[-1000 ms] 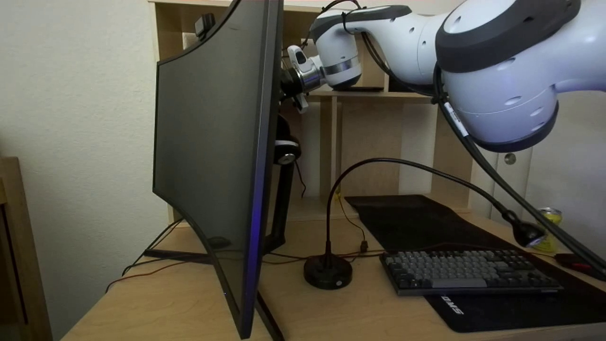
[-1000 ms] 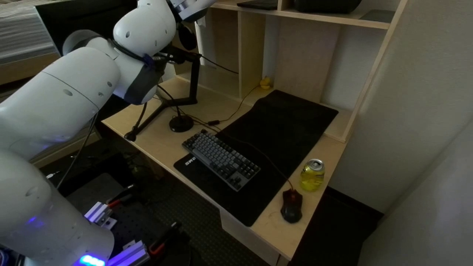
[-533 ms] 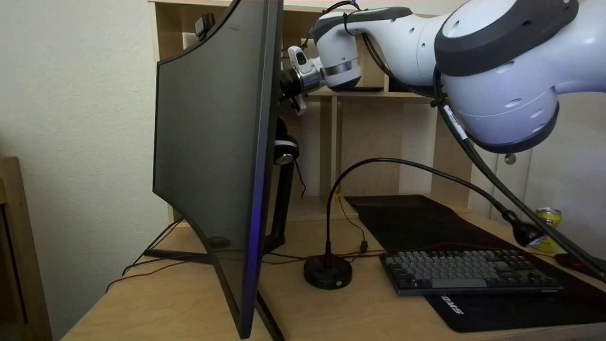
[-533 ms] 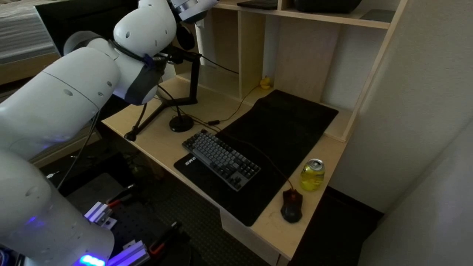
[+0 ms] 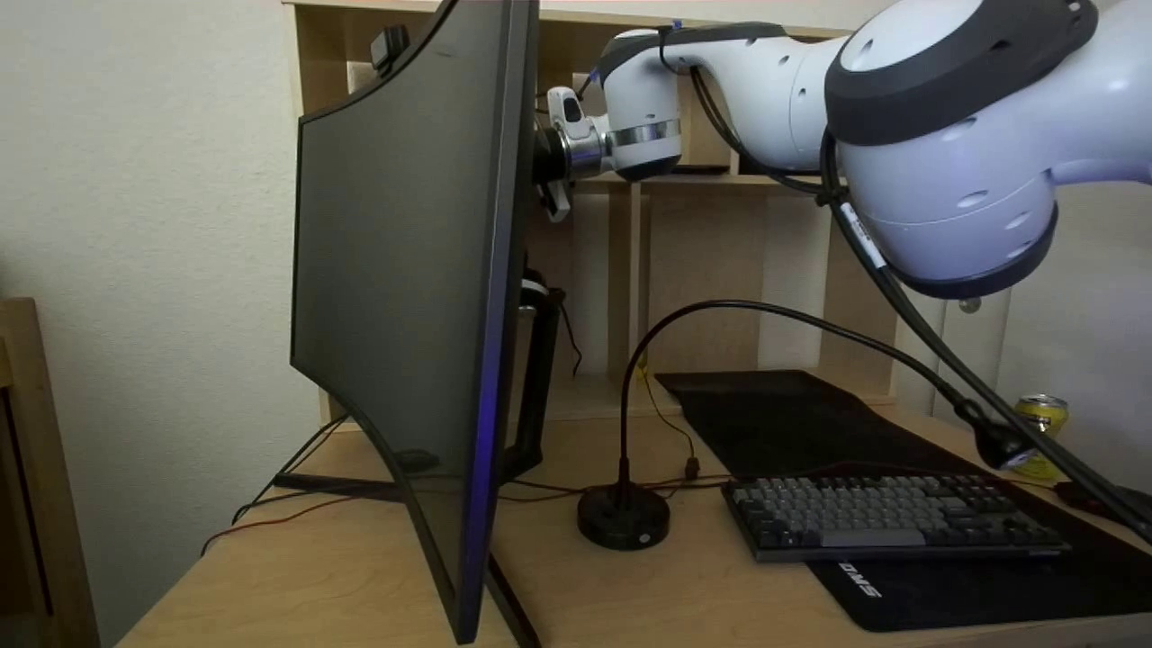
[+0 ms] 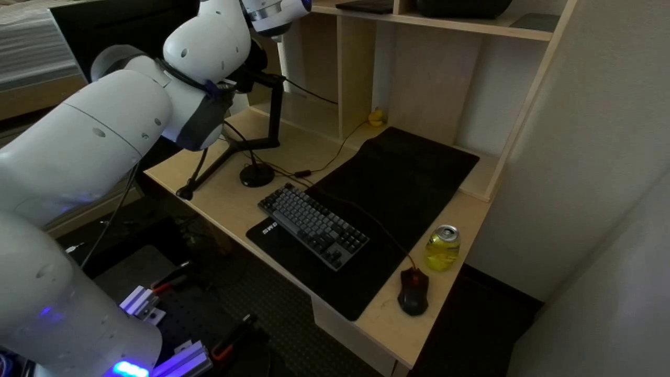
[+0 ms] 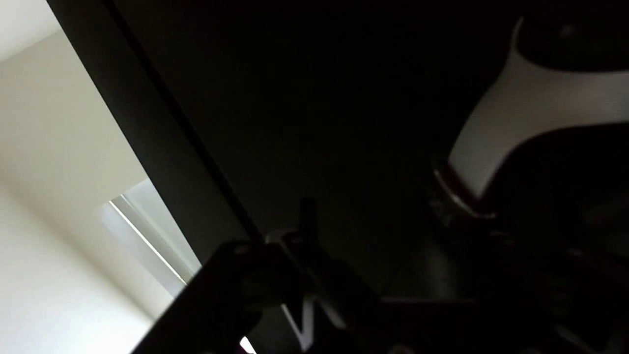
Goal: Hang the headsets on the desktop stand
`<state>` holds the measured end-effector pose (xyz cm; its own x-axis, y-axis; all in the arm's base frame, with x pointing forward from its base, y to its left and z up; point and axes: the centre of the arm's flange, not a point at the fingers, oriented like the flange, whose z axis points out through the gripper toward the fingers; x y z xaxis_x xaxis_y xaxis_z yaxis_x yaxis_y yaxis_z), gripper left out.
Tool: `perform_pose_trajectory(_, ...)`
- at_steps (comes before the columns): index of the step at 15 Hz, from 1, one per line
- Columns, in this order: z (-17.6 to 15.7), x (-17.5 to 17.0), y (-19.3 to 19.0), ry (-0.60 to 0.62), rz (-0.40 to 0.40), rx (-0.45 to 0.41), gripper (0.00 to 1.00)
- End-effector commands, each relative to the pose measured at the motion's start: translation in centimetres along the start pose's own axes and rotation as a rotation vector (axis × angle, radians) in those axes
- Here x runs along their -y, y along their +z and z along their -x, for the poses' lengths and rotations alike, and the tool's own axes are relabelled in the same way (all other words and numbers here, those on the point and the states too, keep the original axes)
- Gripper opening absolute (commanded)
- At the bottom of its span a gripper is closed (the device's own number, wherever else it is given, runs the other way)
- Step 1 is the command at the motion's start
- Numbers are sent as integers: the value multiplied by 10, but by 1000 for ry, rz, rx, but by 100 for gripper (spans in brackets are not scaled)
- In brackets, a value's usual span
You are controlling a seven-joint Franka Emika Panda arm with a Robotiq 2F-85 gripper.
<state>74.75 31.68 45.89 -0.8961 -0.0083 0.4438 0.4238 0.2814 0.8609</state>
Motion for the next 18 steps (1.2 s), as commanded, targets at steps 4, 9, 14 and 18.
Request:
perform_pose_trajectory(4,-6,-7,-11,99,-111,61,100)
perform_pose_trajectory(9,-12,-7,-26,286,-311,196,100)
perform_pose_trajectory(14,-23,-14,-39,327,-491,381,100)
perform_pose_trajectory(18,-34,-23,-42,364,-603,492,100)
